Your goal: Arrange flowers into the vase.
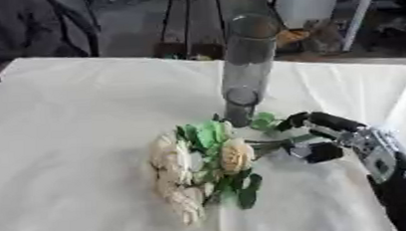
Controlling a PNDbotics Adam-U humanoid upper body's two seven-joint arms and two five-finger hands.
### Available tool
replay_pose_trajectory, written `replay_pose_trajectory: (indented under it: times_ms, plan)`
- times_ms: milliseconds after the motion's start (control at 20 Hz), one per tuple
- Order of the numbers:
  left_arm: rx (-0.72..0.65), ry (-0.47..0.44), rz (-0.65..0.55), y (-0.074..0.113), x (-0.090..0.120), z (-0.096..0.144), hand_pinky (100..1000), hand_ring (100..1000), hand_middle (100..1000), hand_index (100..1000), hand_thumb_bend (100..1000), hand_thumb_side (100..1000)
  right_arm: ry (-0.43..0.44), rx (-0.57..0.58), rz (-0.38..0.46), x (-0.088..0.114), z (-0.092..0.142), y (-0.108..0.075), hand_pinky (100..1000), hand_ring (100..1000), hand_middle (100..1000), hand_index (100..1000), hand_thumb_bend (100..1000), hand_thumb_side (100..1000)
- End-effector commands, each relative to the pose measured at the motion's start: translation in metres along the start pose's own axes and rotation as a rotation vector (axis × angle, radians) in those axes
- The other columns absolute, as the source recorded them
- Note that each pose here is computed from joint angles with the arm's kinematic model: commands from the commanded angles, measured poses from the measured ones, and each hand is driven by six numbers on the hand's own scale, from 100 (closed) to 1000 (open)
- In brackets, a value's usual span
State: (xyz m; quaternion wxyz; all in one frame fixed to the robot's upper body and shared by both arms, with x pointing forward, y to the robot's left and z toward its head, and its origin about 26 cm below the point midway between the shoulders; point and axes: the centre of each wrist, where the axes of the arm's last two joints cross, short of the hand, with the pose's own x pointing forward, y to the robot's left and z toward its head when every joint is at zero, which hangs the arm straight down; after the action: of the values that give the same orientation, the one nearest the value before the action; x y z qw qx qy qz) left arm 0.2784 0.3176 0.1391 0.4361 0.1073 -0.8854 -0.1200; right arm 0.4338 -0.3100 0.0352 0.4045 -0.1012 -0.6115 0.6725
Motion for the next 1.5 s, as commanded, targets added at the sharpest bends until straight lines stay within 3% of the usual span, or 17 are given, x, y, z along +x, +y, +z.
replay_pose_trajectory:
  times_ms: [50,1500]
  plan:
    - [-0.012,-0.024,-0.018,0.003,0.005,-0.005,804,800,762,748,474,759,-0.147,0.156,0.11,0.0,0.002,-0.014,833,835,760,877,184,535]
    - [-0.014,-0.024,-0.017,0.003,0.006,-0.005,804,797,762,748,474,759,-0.182,0.214,0.127,0.012,-0.014,-0.006,823,810,718,858,193,527]
